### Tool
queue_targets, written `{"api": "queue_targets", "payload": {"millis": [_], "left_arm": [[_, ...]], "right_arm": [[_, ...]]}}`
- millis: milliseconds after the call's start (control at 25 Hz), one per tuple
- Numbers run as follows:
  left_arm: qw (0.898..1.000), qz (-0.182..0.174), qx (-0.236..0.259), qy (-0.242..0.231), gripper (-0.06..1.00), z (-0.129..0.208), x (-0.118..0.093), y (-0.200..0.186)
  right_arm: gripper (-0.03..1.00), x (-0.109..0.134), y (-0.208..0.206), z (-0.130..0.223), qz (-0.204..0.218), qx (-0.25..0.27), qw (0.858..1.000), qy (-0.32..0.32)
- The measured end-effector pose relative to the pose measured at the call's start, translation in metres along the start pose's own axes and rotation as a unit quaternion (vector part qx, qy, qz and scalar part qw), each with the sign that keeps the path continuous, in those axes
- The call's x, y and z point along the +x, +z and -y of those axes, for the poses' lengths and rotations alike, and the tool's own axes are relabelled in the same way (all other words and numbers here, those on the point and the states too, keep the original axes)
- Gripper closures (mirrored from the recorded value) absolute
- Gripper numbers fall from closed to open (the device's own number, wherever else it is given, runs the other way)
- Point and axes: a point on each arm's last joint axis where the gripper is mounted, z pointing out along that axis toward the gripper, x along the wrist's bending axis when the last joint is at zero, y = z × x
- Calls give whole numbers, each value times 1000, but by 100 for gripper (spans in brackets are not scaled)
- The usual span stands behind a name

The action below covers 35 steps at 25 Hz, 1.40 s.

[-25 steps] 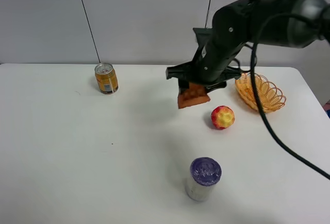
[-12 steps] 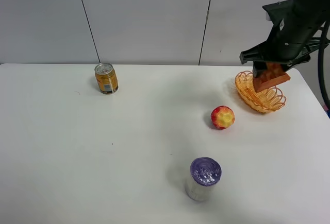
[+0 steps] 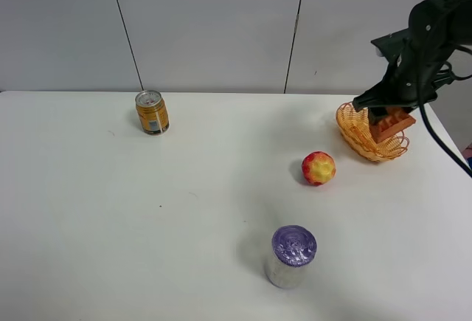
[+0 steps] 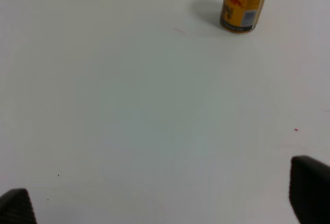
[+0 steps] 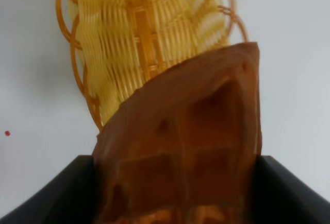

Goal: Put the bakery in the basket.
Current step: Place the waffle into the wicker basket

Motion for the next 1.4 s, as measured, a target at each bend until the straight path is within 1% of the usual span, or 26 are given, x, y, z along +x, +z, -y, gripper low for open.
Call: {"api": "queue_targets", "payload": {"millis": [160, 240, 360, 520, 680, 800, 960, 1080, 1200, 1400], "left_arm": [[1000, 0, 0, 0, -5, 0, 0, 0], [1000, 0, 0, 0, -5, 0, 0, 0], [1000, 0, 0, 0, -5, 0, 0, 0], [1000, 0, 0, 0, -5, 0, 0, 0], [1000, 0, 0, 0, -5, 0, 0, 0], [1000, 0, 0, 0, -5, 0, 0, 0], [1000, 0, 0, 0, -5, 0, 0, 0], [1000, 0, 0, 0, -5, 0, 0, 0], [1000, 0, 0, 0, -5, 0, 0, 0], [1000, 0, 0, 0, -5, 0, 0, 0]], "right_arm": [[37, 8, 35, 0, -5, 22, 999, -28], [37, 8, 42, 1, -2, 24, 999, -41], [37, 3, 44, 1, 6, 25, 999, -45], [37, -8, 46, 3, 11, 30, 999, -33], [35, -10, 46, 3, 14, 29, 999, -32], [30, -9, 46, 2, 10, 19, 999, -28], [29, -8, 44, -1, 0, 4, 1000, -16], [28, -9, 37, -5, -1, -19, 1000, -10], [26, -11, 29, -8, 0, -41, 999, -7], [25, -12, 18, -11, -1, -62, 998, 1]]}}
